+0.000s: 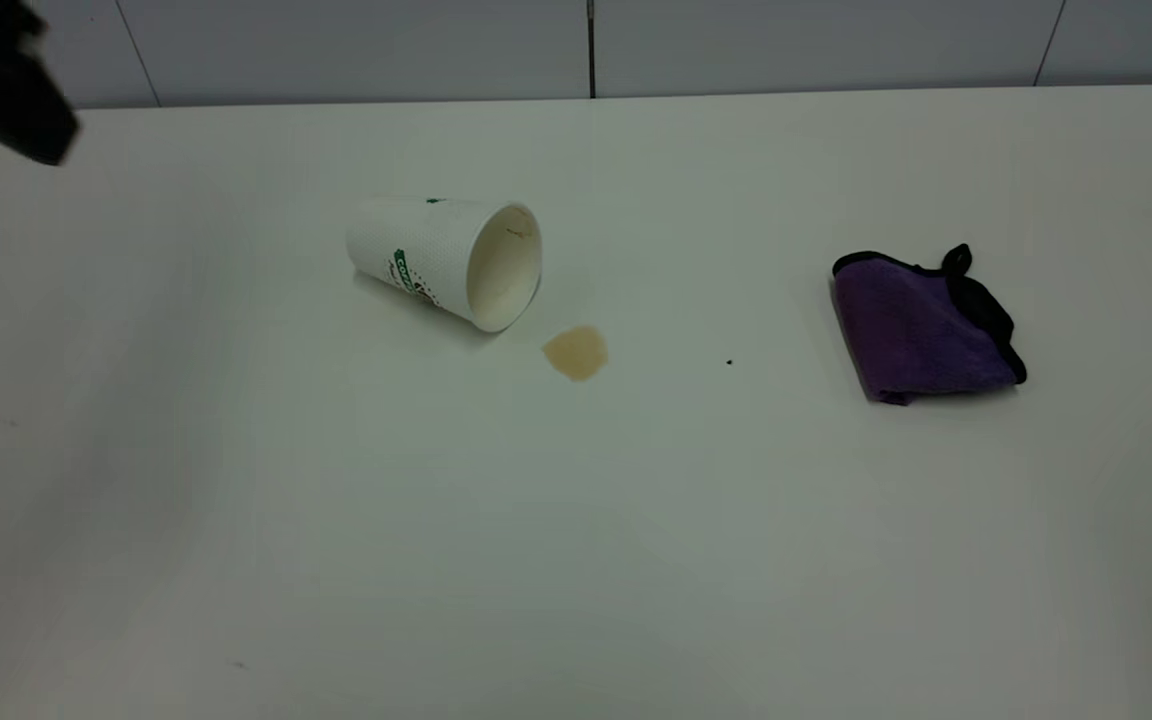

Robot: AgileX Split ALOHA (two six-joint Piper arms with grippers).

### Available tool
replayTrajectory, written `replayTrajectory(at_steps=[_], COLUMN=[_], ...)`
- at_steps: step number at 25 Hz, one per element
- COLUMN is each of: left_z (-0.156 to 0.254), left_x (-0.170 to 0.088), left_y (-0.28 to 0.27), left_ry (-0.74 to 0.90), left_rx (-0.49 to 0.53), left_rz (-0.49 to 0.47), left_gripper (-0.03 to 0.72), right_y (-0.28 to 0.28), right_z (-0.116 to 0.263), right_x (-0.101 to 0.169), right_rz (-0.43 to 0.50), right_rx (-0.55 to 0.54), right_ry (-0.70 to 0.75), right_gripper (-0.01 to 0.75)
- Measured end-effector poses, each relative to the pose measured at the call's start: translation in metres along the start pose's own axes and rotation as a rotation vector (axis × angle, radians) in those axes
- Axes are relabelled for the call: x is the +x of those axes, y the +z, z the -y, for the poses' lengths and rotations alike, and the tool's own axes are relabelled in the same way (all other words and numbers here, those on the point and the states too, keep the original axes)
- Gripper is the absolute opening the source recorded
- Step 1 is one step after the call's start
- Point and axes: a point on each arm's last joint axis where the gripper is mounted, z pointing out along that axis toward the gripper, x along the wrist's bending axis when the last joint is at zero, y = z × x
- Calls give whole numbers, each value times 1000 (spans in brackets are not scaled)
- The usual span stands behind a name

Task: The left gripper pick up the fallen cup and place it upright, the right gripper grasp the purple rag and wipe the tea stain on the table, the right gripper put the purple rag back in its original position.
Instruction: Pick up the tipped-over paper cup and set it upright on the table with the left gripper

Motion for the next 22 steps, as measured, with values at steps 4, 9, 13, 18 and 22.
replayTrajectory(at_steps=[4,9,13,18,22], left_z=[-29,-71,-100,-121,-127], left_x=[-34,-78,-109,-142,-161], left_y=[46,97,131,164,184], left_ry=[115,166,183,221,224], left_rx=[75,95,109,57,-9], left_rz=[26,-11,-101,-214,-296], left_gripper=[487,487,487,487,487], right_y=[0,0,0,0,0], right_z=[0,0,0,0,0], right_x=[0,0,0,0,0], right_rz=[0,0,0,0,0], right_rx=[0,0,0,0,0], right_ry=[0,0,0,0,0], right_gripper=[405,405,405,405,405])
